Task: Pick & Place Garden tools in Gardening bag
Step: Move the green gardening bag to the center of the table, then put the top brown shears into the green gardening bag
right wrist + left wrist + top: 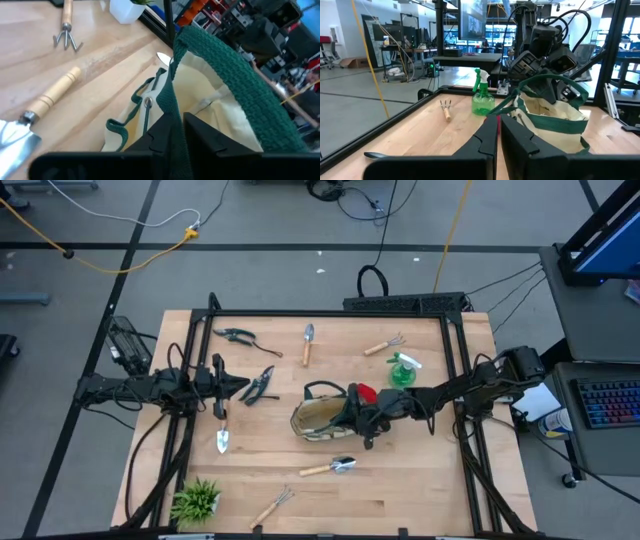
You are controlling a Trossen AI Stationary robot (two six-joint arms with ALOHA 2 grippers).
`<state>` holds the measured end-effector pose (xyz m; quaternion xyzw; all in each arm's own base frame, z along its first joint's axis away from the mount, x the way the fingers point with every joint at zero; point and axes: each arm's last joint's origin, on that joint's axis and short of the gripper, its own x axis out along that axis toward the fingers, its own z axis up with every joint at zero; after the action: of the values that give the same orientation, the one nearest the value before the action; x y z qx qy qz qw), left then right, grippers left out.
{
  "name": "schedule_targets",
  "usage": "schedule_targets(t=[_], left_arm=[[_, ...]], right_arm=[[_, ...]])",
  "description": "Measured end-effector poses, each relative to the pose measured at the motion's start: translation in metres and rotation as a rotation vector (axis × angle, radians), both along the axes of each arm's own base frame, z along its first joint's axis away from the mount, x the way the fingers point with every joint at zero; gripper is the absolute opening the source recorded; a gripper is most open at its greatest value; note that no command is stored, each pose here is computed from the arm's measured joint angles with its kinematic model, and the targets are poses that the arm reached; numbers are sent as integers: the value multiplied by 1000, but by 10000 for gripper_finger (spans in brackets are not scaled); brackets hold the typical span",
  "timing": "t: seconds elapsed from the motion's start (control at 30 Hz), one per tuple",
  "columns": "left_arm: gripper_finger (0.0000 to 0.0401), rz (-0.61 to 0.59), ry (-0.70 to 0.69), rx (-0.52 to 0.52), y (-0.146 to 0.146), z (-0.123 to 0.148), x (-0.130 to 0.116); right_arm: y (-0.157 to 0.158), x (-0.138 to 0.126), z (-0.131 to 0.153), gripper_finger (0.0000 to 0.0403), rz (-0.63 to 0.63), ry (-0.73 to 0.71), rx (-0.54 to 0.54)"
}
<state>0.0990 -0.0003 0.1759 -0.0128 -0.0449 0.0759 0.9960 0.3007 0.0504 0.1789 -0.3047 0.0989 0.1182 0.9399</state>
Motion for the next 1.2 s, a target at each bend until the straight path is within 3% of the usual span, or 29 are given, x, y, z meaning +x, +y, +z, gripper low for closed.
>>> schedule_targets(t=[0.13,0.37,0.63,1.2], left_arm=[[26,0,0,0,0,0,0],[26,0,0,0,0,0,0],[26,0,0,0,0,0,0],[26,0,0,0,0,0,0]], right_arm=[[0,0,0,78,-12,6,42],[2,0,6,108,5,-44,23],[7,0,12,109,28,-118,-4],[40,-8,12,106,139,-117,-2]])
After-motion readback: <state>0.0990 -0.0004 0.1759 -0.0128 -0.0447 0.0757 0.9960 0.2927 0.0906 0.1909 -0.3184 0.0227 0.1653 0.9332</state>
